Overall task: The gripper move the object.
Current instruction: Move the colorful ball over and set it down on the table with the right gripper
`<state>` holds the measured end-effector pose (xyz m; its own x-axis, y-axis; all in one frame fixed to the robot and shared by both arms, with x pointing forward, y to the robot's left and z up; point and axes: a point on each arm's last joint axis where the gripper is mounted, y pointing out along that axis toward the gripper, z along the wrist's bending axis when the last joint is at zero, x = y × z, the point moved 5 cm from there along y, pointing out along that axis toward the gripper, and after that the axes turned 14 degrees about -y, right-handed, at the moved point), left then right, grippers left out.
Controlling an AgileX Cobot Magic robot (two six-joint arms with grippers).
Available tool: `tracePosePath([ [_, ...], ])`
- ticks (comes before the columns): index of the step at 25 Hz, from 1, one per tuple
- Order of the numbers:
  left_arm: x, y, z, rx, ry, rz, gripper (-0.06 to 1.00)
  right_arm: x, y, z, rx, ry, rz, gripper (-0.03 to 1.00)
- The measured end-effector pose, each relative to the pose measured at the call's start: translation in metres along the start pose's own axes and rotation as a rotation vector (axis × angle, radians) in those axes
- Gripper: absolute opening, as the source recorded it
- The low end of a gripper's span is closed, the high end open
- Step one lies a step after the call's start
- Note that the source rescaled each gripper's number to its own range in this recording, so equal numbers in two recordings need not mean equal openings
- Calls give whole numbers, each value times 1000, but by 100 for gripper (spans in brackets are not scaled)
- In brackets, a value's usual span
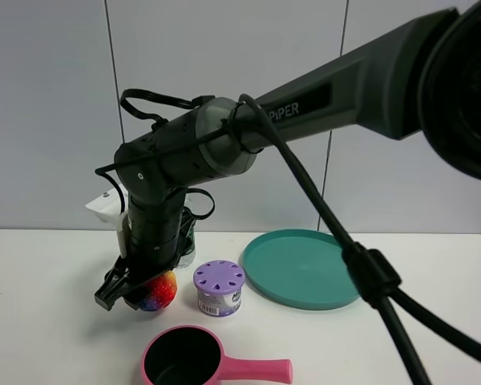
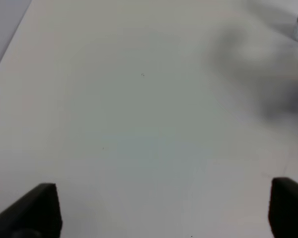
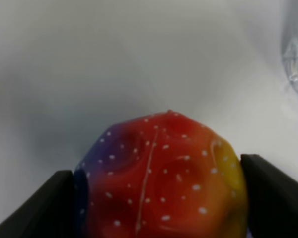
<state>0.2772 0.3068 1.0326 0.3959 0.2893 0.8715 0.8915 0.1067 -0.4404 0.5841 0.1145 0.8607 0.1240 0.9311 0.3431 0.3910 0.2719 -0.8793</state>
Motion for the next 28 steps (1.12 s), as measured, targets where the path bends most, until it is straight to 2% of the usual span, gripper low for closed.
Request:
tracePosePath([
  [23, 0, 0, 0, 0, 0, 0, 100, -4, 4, -2, -25, -29, 20, 0],
  [25, 0, 0, 0, 0, 0, 0, 100, -6, 4, -2, -21, -22, 33, 4],
  [28, 0, 0, 0, 0, 0, 0, 100, -7, 4, -2, -19, -2, 41, 22],
])
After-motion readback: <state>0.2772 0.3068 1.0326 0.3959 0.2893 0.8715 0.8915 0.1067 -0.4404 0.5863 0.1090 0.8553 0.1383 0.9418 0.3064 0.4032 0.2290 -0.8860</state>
